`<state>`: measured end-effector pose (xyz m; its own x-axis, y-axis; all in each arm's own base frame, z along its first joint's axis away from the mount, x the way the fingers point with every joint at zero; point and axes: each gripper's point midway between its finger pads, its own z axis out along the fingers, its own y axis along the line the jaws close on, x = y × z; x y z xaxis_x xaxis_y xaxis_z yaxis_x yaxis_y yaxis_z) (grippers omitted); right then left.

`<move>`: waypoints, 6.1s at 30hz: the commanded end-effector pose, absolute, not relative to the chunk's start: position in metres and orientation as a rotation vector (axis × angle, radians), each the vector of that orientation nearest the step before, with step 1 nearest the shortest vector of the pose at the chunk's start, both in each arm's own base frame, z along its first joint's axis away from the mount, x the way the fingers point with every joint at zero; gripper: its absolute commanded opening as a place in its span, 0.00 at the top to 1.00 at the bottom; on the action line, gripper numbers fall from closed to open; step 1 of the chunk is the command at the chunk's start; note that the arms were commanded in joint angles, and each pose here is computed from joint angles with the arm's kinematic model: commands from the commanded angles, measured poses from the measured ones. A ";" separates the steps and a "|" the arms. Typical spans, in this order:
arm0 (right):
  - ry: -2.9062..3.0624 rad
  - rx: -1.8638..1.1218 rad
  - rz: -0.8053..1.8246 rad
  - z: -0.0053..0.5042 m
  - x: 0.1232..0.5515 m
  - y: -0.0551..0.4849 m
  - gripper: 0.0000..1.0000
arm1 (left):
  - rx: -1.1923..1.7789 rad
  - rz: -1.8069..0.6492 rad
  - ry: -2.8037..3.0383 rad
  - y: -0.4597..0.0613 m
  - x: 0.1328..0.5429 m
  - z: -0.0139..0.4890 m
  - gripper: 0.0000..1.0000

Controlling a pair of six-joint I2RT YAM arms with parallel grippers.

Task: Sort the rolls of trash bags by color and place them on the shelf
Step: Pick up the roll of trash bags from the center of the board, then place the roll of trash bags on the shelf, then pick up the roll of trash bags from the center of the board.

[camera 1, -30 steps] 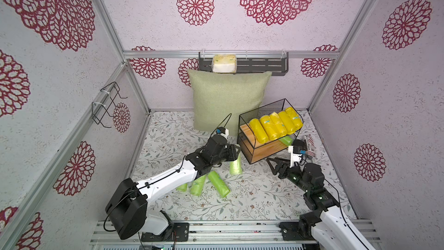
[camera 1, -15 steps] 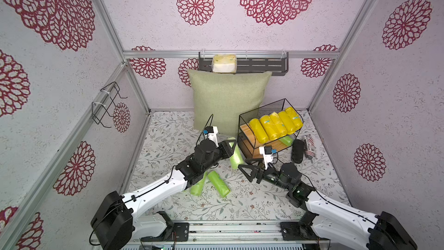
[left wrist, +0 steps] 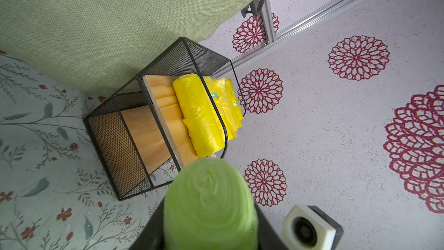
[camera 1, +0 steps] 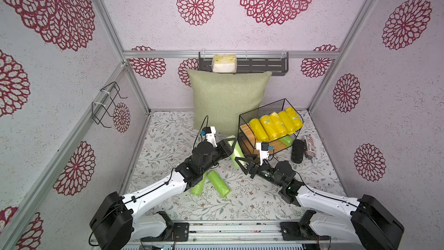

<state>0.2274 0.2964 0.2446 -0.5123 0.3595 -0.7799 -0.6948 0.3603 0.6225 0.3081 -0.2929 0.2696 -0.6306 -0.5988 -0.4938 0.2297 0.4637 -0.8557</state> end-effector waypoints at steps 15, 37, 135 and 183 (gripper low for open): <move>1.813 -0.413 1.149 0.221 0.229 0.254 0.73 | -0.266 -0.997 1.880 -0.245 0.309 0.265 0.23; 2.155 -0.018 0.585 0.145 0.268 0.115 0.71 | -0.080 -0.783 1.975 -0.232 0.308 0.250 0.18; 1.860 0.528 0.678 0.096 0.415 0.041 0.62 | -0.002 -0.745 2.152 -0.242 0.301 0.203 0.16; 1.963 0.150 0.672 0.141 0.286 0.087 0.34 | -0.111 -0.530 2.613 -0.261 0.276 0.035 0.34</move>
